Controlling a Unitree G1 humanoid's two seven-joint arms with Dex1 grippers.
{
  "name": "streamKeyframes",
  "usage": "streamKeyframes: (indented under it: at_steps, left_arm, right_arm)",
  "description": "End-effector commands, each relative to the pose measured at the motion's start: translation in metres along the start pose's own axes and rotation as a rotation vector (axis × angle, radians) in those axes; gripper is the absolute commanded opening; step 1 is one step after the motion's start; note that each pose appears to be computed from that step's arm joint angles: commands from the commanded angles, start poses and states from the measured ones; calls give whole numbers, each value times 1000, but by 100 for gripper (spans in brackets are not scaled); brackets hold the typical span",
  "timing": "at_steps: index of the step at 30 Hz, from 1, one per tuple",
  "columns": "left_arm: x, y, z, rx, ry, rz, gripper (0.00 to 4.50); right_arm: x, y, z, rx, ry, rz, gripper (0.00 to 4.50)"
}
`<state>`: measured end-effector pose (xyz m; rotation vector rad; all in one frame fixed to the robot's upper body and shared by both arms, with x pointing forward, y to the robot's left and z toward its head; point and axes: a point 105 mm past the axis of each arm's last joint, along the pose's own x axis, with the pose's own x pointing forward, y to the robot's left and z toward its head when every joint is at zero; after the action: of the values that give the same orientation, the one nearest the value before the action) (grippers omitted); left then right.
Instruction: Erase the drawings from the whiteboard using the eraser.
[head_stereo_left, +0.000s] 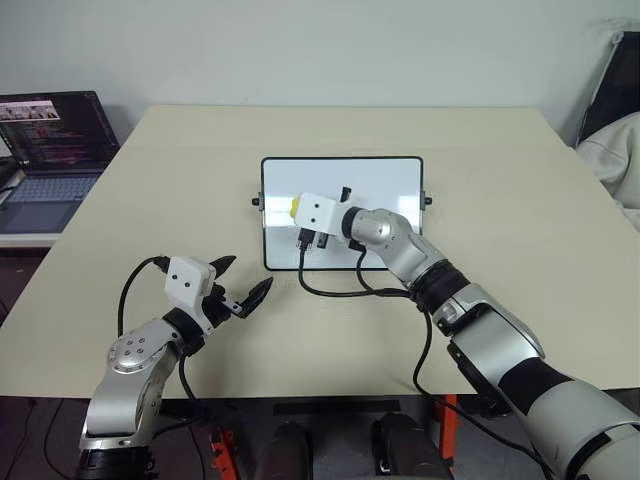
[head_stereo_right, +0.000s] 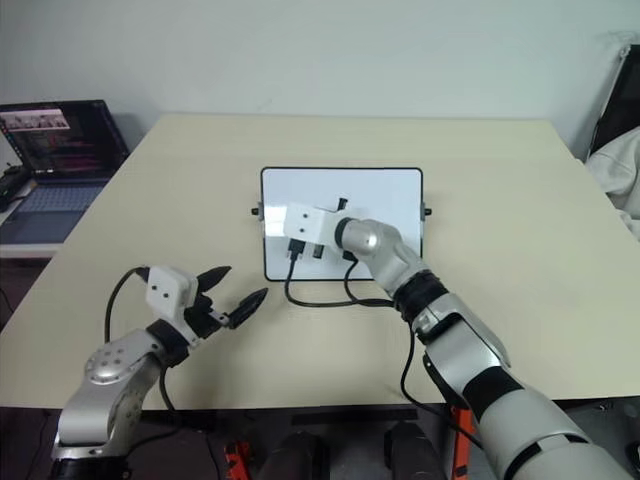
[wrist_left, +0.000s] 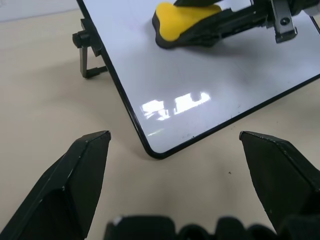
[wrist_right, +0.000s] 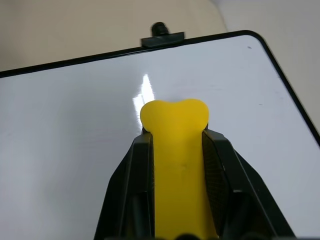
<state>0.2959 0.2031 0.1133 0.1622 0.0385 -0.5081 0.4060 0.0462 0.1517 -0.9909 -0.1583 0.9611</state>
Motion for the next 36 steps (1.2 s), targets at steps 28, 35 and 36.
streamKeyframes:
  at_steps: [28,35,36]
  left_arm:
    - [70,-127,87,229,-53,-890,450]
    - [92,-146,91,273,-86,-1005,450]
    - [93,-148,88,287,-82,-1015,450]
  right_arm:
    - [-239,23,-107,1033,322,-691,98]
    - [-228,30,-140,1079,392,-733,98]
    - [-226,29,-143,1074,397,-735,98]
